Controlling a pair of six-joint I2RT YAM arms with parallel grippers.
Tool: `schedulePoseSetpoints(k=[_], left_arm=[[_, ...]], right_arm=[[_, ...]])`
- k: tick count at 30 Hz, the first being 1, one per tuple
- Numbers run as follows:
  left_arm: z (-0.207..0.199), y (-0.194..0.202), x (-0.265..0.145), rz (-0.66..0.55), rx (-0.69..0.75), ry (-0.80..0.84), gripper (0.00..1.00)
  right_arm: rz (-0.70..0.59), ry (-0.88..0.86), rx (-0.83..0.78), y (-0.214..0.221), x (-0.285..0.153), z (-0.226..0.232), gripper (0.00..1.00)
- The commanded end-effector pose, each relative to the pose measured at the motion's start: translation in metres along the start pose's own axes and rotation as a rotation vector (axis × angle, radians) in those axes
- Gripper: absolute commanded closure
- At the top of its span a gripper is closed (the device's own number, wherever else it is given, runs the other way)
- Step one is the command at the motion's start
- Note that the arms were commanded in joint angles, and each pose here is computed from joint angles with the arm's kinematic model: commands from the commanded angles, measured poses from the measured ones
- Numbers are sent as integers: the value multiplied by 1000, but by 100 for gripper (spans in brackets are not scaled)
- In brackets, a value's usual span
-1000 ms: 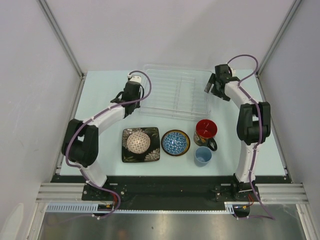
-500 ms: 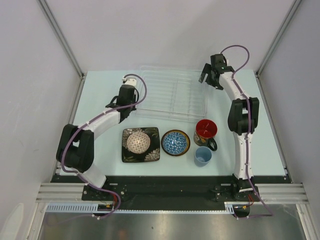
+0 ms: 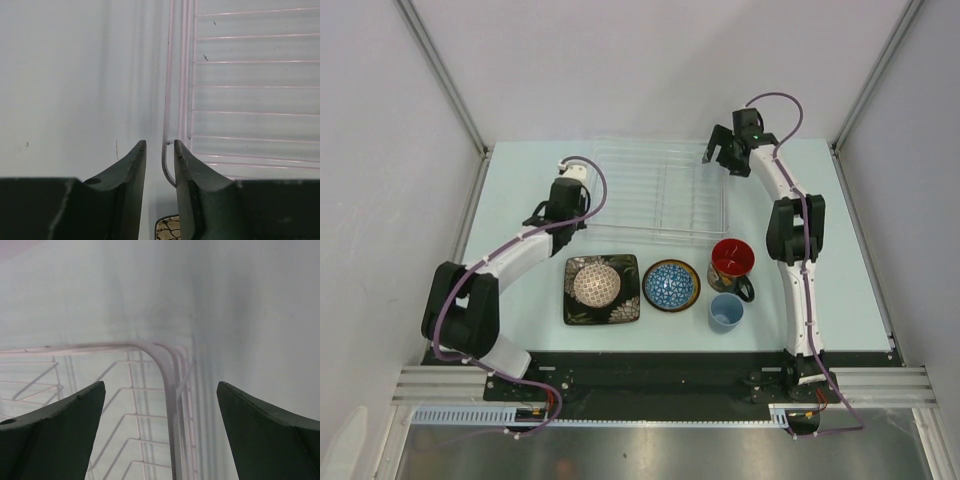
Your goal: Load the mixed dishes into the dish rack
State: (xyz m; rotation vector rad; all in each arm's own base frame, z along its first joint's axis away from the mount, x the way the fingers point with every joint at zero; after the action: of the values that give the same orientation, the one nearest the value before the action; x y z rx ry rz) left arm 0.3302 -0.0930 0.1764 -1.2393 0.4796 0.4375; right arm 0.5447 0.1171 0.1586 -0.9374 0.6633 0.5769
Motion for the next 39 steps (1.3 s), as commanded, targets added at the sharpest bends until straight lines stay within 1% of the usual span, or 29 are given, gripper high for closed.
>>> schedulePoseSetpoints(k=[1,2,3,5,9,11,14,17,18,20,21,22,23,24,25,26,27,28,30,31,32,33,34,35,36,37,38,39], left_arm=[[3,31,-8,132,57,33,67],[3,31,-9,135,58,34,67],[3,32,-9,139,59,37,67],[4,31,-11,133,60,41,67],[4,27,-12,118,61,45,67],[5,22,-12,106,63,43,67],[6,6,-14,70,52,49,66],[8,-19,-17,14,40,61,64],[11,-33,-18,-30,46,50,64],[14,-49,-17,-83,31,40,63],[17,-63,-17,-116,57,40,63],[18,-67,-12,-115,57,49,63],[20,-71,-9,-115,56,56,63],[23,-85,-10,-141,44,58,63],[25,-86,-3,-128,40,64,63],[27,-94,-5,-138,29,71,63],[29,-97,-6,-141,20,80,63],[30,-102,-12,-158,14,112,63],[34,-106,-24,-172,6,138,63],[35,-109,-32,-187,5,161,62],[40,-113,-49,-216,2,169,61],[43,-114,-59,-230,3,177,60],[45,-114,-69,-242,3,185,58],[49,-112,-90,-261,6,213,53],[51,-109,-100,-263,5,216,51],[52,-105,-112,-270,11,241,48],[51,-92,-117,-241,18,259,39],[57,-91,-138,-285,34,253,36]], right_arm=[[-64,-251,19,-22,-1,35,0],[-36,-284,37,-19,6,36,0],[-61,-335,39,-27,1,44,0],[-43,-398,61,-27,2,50,0],[-64,-419,50,-31,-3,53,0],[-82,-391,39,-34,-6,51,0],[-112,-380,16,-44,-16,46,0],[-129,-398,32,-57,-24,38,0],[-123,-393,37,-59,-26,36,0],[-132,-372,44,-65,-32,32,0],[-113,-347,44,-62,-34,29,0],[-136,-320,26,-66,-41,28,0],[-135,-292,12,-65,-43,25,0],[-126,-257,6,-63,-47,22,0],[-157,-229,-16,-68,-59,22,0],[-150,-191,-13,-67,-61,16,0],[-167,-163,-8,-69,-69,15,0],[-209,-138,-4,-76,-86,16,0],[-224,-104,-12,-75,-106,19,0],[-272,-55,-23,-76,-118,21,0],[-333,-55,-65,-81,-155,31,0],[-329,-44,-106,-66,-163,45,0],[-390,11,-121,-62,-183,53,0],[-439,1,-148,-56,-222,64,0],[-448,-45,-229,-28,-246,93,0],[-440,28,-267,-1,-245,91,0],[-472,-18,-280,18,-261,106,0],[-498,-100,-238,32,-306,111,0]])
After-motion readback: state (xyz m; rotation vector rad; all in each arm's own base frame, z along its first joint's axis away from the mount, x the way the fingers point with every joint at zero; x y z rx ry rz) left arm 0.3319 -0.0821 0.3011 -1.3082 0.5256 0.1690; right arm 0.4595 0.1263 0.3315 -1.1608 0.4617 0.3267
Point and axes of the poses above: each gripper's point midway between its finger pads, its own x axis out along the fingers, its own z axis along the line the jaws close on, y = z × x, the point moved 10 cm from there along -x, back along the fingers, and after that the axes turned 8 degrees about x, right-handed, at the moved point
